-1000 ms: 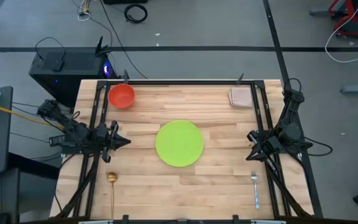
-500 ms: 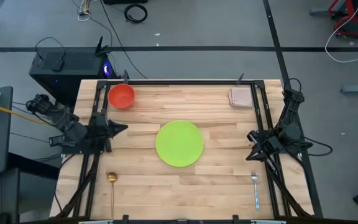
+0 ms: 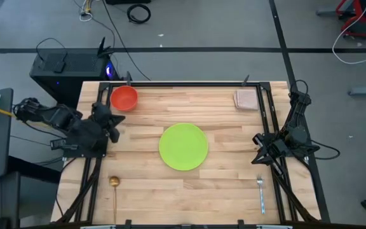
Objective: Pick and place plate/cup/fork/spoon on tray
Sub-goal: Put the orange bowl on the green plate
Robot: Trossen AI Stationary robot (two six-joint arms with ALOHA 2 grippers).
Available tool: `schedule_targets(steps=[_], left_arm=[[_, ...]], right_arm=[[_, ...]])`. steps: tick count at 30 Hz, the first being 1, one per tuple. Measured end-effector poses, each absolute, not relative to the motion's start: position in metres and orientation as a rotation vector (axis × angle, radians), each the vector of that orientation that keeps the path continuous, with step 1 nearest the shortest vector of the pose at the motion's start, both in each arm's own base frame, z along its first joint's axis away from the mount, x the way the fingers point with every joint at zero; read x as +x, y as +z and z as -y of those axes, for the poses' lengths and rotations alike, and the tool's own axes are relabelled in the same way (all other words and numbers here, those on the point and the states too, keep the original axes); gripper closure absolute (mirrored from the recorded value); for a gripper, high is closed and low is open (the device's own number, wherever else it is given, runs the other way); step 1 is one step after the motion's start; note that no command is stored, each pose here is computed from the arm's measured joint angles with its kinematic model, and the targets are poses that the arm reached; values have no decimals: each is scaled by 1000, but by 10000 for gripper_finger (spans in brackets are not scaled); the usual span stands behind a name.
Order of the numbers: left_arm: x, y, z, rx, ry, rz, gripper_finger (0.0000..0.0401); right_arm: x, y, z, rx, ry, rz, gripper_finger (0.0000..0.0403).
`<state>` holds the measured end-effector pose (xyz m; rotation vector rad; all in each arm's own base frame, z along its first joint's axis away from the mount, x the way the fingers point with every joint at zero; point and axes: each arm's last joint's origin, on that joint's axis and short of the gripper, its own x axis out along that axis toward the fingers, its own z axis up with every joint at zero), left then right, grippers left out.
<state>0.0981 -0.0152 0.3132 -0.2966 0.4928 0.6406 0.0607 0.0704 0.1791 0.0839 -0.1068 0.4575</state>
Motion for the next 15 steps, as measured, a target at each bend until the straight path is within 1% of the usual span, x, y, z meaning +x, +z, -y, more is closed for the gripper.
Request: schedule_targets(steps=[9, 15], left_arm=[[115, 303, -7, -474, 809, -647, 397], [128, 293, -29, -557, 888, -776, 397]], right_arm=[[61, 179, -70, 83, 458, 107, 389], [61, 180, -70, -17, 438, 129, 389]])
